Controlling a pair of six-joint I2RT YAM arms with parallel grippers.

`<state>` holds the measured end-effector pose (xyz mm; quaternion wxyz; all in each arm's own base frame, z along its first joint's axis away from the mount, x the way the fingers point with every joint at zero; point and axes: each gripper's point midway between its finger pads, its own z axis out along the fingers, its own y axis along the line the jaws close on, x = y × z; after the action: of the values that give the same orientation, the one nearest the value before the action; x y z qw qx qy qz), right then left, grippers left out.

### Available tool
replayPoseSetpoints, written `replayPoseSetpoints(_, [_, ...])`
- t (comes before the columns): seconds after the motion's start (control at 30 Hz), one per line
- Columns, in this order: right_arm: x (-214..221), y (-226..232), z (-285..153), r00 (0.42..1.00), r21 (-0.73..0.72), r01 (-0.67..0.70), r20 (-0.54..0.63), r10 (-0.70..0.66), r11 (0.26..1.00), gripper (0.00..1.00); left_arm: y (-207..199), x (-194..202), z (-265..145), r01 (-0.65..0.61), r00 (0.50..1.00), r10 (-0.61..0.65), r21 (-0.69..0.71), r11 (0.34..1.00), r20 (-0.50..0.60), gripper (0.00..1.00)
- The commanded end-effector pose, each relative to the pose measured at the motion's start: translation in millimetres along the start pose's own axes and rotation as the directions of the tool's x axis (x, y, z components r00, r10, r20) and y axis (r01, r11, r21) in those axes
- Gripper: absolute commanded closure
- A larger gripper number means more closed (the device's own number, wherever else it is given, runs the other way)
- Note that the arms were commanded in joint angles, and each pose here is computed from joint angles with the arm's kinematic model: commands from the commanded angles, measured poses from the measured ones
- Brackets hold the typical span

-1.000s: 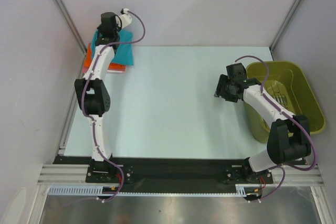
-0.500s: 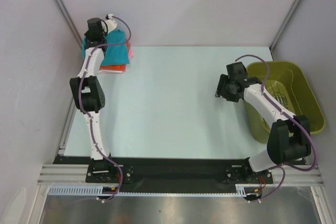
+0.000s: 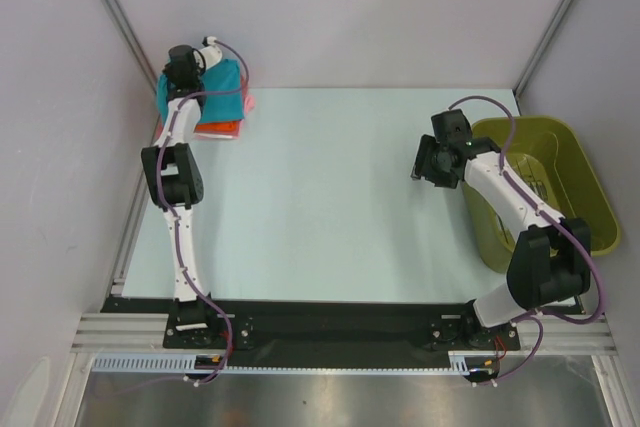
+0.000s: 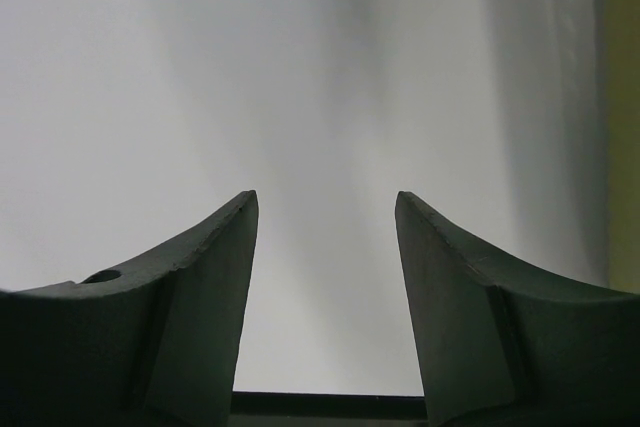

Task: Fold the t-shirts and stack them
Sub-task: Neatly place the folded tshirt to the corner

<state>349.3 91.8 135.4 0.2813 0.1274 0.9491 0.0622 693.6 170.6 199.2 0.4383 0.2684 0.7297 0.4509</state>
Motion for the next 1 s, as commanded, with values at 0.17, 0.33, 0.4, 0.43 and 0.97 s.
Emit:
replayPoseSetpoints(0.17, [-10.3,6.0,-0.9,0.999,0.019,0.033,-0.001,-0.033,0.999,0.37,54.5,-6.9,10.7,0.01,0.997,0.006,-0.188,0.982,0.081,0.88])
replayPoseSetpoints(0.33, [-9.9,11.1,1.3,0.999,0.011,0.044,-0.008,-0.044,0.999,0.37,71.3,-4.3,6.1,0.032,0.998,-0.015,-0.269,0.962,0.065,0.0])
replayPoseSetpoints(0.4, [-9.7,13.4,2.6,0.999,0.007,0.049,-0.009,-0.049,0.999,0.37,85.6,-3.6,0.6,0.033,0.998,-0.017,-0.322,0.946,0.052,0.0])
replayPoseSetpoints(0.43, [-9.5,15.2,2.6,0.999,0.001,0.051,-0.009,-0.051,0.999,0.37,95.6,-5.0,-4.3,0.039,0.998,-0.023,-0.344,0.938,0.05,0.0])
replayPoseSetpoints(0.97, [-6.6,21.7,-19.6,0.996,-0.086,0.043,0.083,-0.036,0.995,0.33,-0.1,-20.5,-201.3,0.324,0.939,-0.34,0.451,0.831,-0.048,0.0])
